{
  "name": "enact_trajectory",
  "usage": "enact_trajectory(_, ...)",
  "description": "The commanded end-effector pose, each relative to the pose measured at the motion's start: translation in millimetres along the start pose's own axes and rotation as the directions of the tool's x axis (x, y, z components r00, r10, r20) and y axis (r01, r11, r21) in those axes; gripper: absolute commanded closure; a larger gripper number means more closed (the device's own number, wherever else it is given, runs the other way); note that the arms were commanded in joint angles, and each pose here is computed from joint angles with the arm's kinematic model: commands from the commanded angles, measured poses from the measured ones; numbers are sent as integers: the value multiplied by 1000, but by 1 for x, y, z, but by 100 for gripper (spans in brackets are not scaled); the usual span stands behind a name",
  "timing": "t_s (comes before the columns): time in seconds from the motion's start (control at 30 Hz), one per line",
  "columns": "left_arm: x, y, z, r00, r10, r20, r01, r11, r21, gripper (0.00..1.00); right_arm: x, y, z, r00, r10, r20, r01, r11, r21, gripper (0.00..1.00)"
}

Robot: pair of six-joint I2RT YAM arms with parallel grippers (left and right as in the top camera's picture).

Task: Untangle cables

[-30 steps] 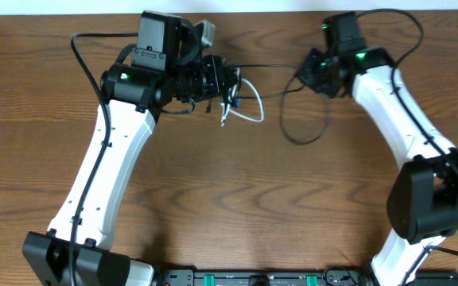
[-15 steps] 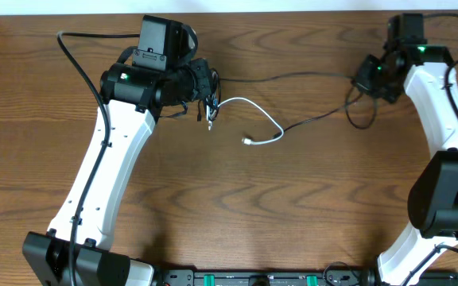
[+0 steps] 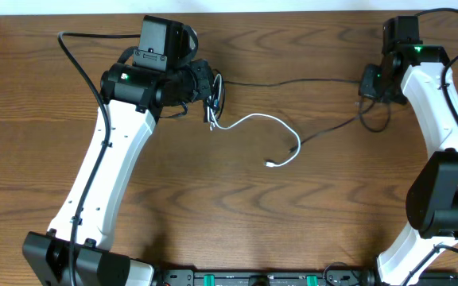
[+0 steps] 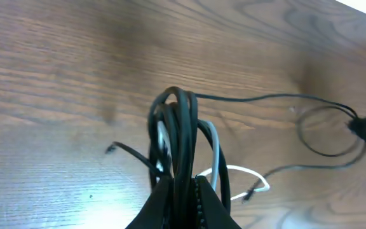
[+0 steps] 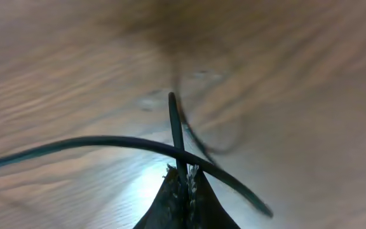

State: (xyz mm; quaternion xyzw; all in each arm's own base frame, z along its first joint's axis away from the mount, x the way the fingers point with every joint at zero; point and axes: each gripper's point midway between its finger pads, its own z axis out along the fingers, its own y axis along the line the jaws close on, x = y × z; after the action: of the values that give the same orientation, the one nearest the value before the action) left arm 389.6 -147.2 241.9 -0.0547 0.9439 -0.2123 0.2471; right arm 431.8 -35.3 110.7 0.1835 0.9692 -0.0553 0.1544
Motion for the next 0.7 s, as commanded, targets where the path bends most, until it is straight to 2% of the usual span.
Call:
enact_trajectory(0.0, -11, 12, -8, 998, 25, 61, -21, 997, -80, 92, -12, -37, -16, 997, 2, 80, -18, 980, 198, 99)
enact_trajectory(0.13, -17, 25, -10, 995, 30, 96, -14, 987, -157, 92, -13, -53, -20, 993, 38, 107, -67, 956, 286, 99)
enact_trajectory(0.2, -18, 27, -11, 994, 30, 101, -13, 986, -168, 92, -10, -49, -19, 995, 37, 91, -59, 963, 261, 99)
enact_trajectory(0.27, -17, 26, -10, 995, 30, 98, -13, 987, -162, 92, -3, -28, -14, 998, -49, 32, 44, 988, 149, 98)
enact_trajectory(0.33, -15, 20, -9, 996, 28, 84, -16, 991, -131, 92, 6, 10, -13, 971, -239, -4, 238, 969, -60, 81)
enact_trajectory(0.43, -10, 10, -8, 998, 25, 58, -21, 997, -73, 92, 25, 61, -24, 891, -452, 47, 439, 829, -347, 58)
enact_trajectory(0.57, -7, 4, -7, 999, 24, 39, -22, 999, -35, 92, 36, 99, -43, 857, -499, 126, 482, 693, -536, 36)
enact_trajectory(0.67, -6, 3, -7, 999, 24, 35, -23, 999, -26, 92, 34, 107, -47, 857, -492, 153, 485, 671, -561, 23)
